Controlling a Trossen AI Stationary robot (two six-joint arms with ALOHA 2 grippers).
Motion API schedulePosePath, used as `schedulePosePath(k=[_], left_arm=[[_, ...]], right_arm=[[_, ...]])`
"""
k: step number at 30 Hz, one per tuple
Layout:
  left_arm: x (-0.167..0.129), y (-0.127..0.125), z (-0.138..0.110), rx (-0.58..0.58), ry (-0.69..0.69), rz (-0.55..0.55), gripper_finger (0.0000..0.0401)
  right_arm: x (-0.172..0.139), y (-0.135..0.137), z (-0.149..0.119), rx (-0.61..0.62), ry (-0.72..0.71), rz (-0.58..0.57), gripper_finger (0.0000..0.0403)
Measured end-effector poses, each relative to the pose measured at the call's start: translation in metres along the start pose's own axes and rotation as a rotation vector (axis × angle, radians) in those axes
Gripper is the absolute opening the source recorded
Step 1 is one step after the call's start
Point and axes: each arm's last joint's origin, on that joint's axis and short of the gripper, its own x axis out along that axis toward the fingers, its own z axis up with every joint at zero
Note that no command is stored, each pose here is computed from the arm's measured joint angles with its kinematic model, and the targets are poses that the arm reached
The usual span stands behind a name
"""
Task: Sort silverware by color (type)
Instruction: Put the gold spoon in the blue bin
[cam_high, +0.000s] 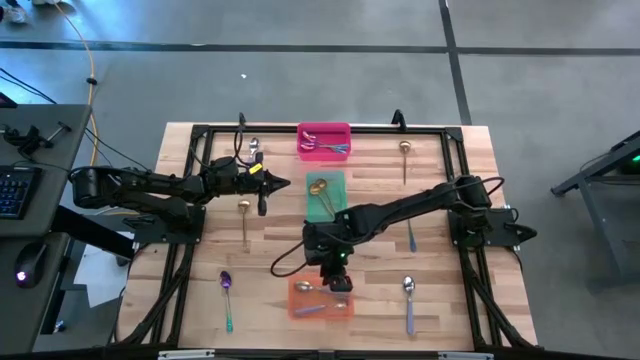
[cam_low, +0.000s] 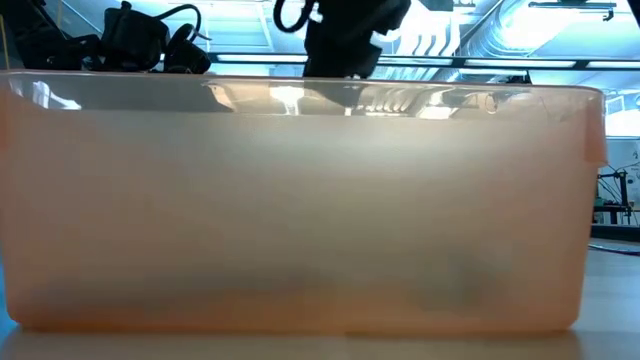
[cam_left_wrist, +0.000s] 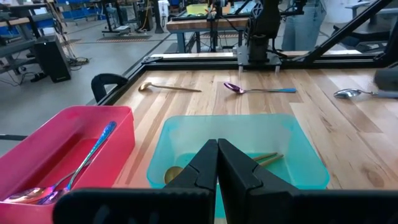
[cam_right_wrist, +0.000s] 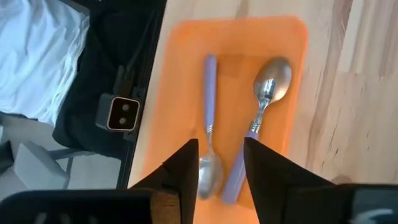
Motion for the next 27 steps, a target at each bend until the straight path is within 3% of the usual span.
schedulePosePath(k=[4, 11, 17, 22, 27], left_arm=[[0.000, 0.000, 0.000, 0.000, 0.000, 0.000, 0.0000], [0.000, 0.000, 0.000, 0.000, 0.000, -0.001, 0.0001], [0.000, 0.000, 0.000, -0.001, 0.000, -0.001, 0.0001], [0.000, 0.000, 0.000, -0.001, 0.001, -0.003, 0.0001], [0.000, 0.000, 0.000, -0.008, 0.001, -0.003, 0.0001]], right_arm=[[-0.006, 0.008, -0.002, -0.025, 0.063, -0.059, 0.0094], [-0.012, 0.015, -0.014, -0.069, 0.205, -0.237, 0.0013], [-0.006, 0.008, -0.026, -0.110, 0.238, -0.317, 0.0006], [-0.017, -0.001, -0.040, -0.144, 0.117, -0.344, 0.0001], [-0.041, -0.010, -0.068, -0.133, -0.092, -0.395, 0.0000]])
